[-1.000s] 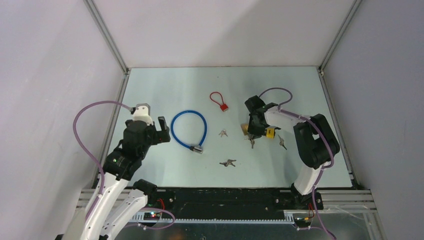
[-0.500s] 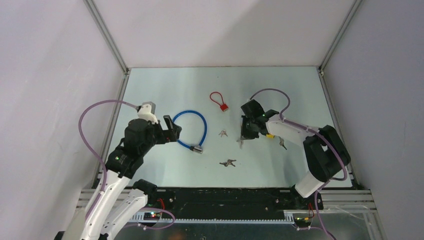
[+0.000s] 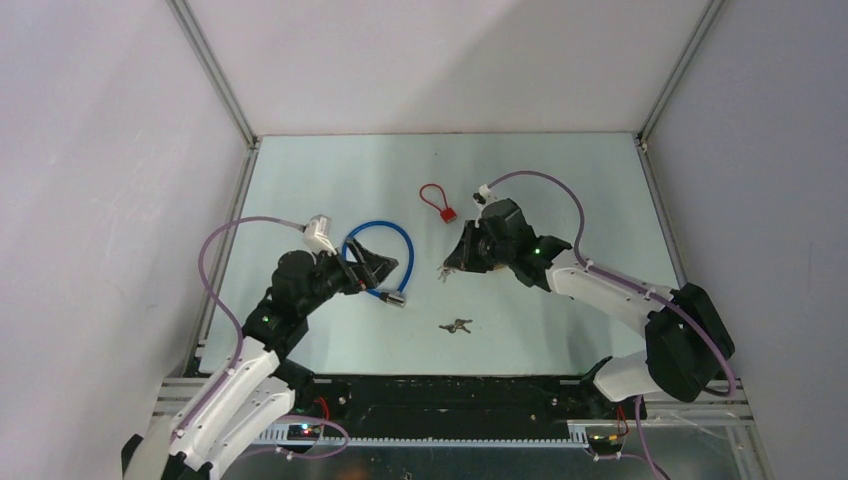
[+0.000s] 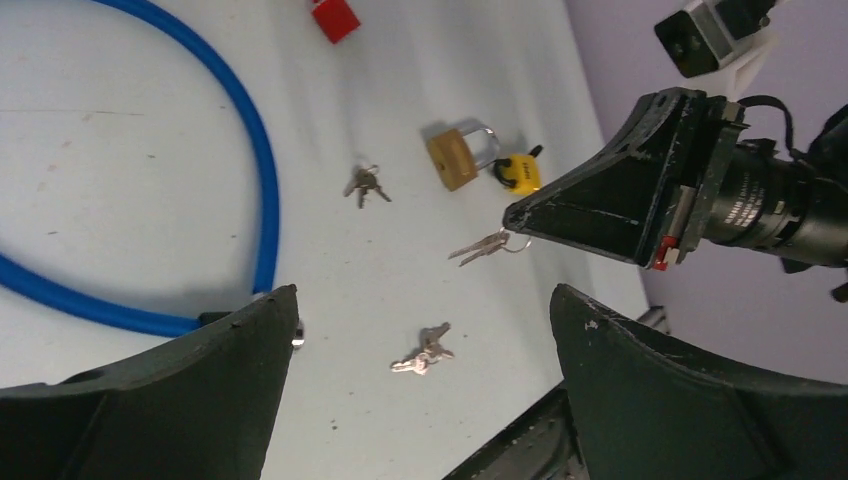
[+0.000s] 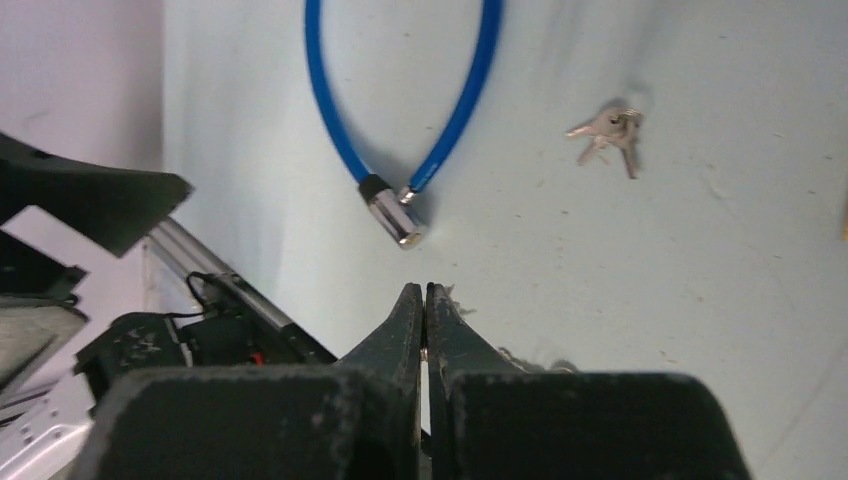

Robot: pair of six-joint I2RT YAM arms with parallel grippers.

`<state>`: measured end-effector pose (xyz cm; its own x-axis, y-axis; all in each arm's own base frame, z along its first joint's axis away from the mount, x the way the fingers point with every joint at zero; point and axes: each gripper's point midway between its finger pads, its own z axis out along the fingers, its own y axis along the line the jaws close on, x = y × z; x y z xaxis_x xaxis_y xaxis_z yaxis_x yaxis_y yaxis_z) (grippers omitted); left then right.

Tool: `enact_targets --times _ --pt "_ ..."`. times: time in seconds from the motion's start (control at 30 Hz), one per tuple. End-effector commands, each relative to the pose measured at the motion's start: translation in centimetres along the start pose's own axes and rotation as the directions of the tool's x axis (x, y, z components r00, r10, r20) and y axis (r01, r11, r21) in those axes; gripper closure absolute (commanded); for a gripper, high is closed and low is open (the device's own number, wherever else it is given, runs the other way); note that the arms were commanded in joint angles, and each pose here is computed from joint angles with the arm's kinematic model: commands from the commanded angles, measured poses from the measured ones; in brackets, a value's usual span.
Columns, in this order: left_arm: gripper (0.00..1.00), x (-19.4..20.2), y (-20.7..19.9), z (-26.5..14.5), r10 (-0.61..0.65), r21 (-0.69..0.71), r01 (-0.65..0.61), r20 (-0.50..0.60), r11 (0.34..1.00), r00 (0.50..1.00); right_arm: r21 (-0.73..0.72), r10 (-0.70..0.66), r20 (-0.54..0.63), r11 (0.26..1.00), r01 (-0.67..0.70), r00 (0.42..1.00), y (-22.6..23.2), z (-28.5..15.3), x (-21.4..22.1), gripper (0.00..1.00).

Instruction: Unlock with the key

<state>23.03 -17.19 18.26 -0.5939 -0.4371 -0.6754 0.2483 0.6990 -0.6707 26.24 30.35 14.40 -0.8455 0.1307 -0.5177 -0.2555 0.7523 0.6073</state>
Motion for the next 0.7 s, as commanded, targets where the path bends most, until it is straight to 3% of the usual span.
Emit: enact_targets --times 0.0,0.17,0.4,0.67 --pt "0.0 -2.3 -3.8 0.1 -0.064 0.165 0.047 0.095 0.985 0.993 -0.136 0.044 0.074 0.99 -0.033 0.996 3.4 -0.7 -1.8 1.0" --pt "0.01 -1.9 -3.6 0.5 -0.046 0.165 0.029 0.097 0.986 0.994 -0.185 0.093 0.016 0.979 -0.088 0.996 4.3 -0.1 -0.8 1.0" --pt "0.04 -1.4 -4.2 0.9 -0.048 0.202 0.027 0.101 0.979 0.994 -0.317 0.147 0.021 0.939 -0.132 0.989 7.9 -1.1 -1.6 1.0" --pt "0.14 -1.6 -6.6 -0.2 0.06 0.309 -0.118 0.192 0.944 0.98 -0.371 0.215 0.021 0.908 -0.192 0.976 9.6 -3.2 -2.5 1.0"
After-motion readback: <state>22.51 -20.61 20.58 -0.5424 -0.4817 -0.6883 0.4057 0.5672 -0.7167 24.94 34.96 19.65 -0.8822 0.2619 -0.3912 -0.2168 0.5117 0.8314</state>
